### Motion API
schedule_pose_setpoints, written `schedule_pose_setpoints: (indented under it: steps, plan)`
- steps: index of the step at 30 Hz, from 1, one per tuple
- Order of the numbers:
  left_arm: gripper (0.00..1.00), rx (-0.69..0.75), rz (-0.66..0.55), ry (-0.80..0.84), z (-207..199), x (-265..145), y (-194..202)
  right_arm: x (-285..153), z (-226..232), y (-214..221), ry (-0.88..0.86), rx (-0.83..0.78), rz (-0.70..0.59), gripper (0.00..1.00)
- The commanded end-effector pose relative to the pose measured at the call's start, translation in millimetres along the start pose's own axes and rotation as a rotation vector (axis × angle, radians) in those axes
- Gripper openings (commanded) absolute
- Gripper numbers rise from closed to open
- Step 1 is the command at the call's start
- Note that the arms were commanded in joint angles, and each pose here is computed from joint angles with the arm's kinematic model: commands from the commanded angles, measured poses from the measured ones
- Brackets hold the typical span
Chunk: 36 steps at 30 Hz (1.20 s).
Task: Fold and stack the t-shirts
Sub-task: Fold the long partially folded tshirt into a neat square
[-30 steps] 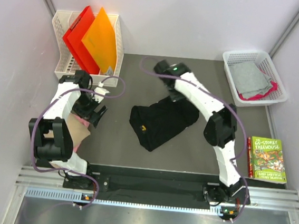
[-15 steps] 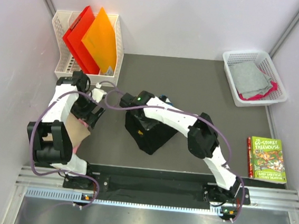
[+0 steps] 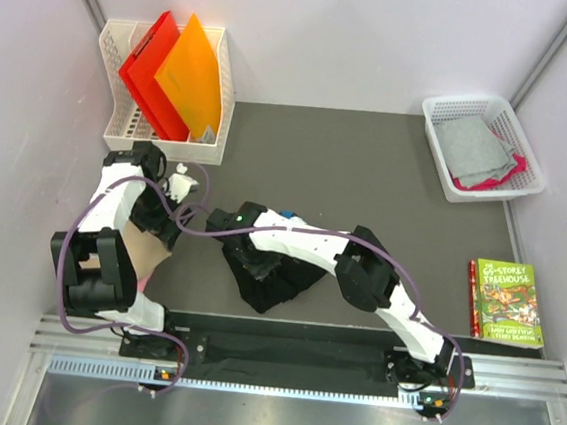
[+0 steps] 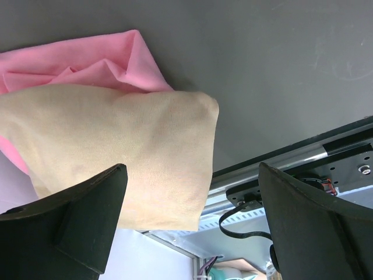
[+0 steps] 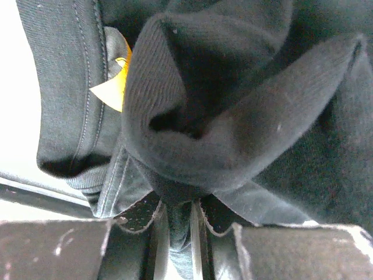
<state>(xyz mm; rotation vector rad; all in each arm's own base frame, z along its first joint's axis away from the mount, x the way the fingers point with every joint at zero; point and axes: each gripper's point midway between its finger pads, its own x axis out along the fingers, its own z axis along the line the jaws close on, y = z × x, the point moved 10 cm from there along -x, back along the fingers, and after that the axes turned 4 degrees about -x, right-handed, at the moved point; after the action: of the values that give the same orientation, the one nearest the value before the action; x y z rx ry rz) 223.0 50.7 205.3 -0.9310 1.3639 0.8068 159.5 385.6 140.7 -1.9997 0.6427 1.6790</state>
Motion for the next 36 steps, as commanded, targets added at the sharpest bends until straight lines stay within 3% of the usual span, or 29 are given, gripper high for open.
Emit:
schedule_pose_setpoints:
  steps: [1, 4, 6, 10, 13, 14, 18, 22, 29, 32, 36]
  plan:
    - [0.99, 0.020, -0.080, 0.003, 0, -11, -7, -10, 3, -8, -0.114, -0.045, -0.094, 0.14]
    - [0.99, 0.015, -0.073, 0.007, -1, -9, -5, -17, -7, -23, -0.161, -0.006, -0.152, 0.11]
    - [0.99, 0.013, -0.070, 0.011, -2, -8, -4, -17, -9, -34, -0.202, 0.005, -0.188, 0.15]
    - [0.99, 0.010, -0.065, 0.009, -3, -8, -2, -27, -7, -50, -0.280, -0.020, -0.243, 0.33]
    - [0.99, 0.008, -0.060, 0.015, -4, -7, -2, -36, -12, -54, -0.301, -0.038, -0.286, 0.55]
    - [0.99, 0.005, -0.059, 0.017, -4, -7, -2, -40, -14, -55, -0.313, -0.038, -0.300, 0.67]
    - [0.99, -0.010, -0.059, 0.034, -4, -8, -4, -70, -35, -63, -0.359, -0.008, -0.430, 0.78]
    - [0.99, -0.022, -0.057, 0.057, -4, -9, -8, -91, -64, -59, -0.314, 0.054, -0.486, 0.79]
    - [0.99, -0.022, -0.066, 0.105, -9, -20, -16, -147, -185, -12, -0.235, 0.385, -0.732, 0.76]
    - [0.99, 0.035, -0.063, 0.113, -25, -27, -25, -146, -218, 2, -0.245, 0.463, -0.741, 0.75]
    - [0.99, 0.225, -0.073, 0.079, -75, -35, -50, -122, -235, 11, -0.293, 0.518, -0.696, 0.71]
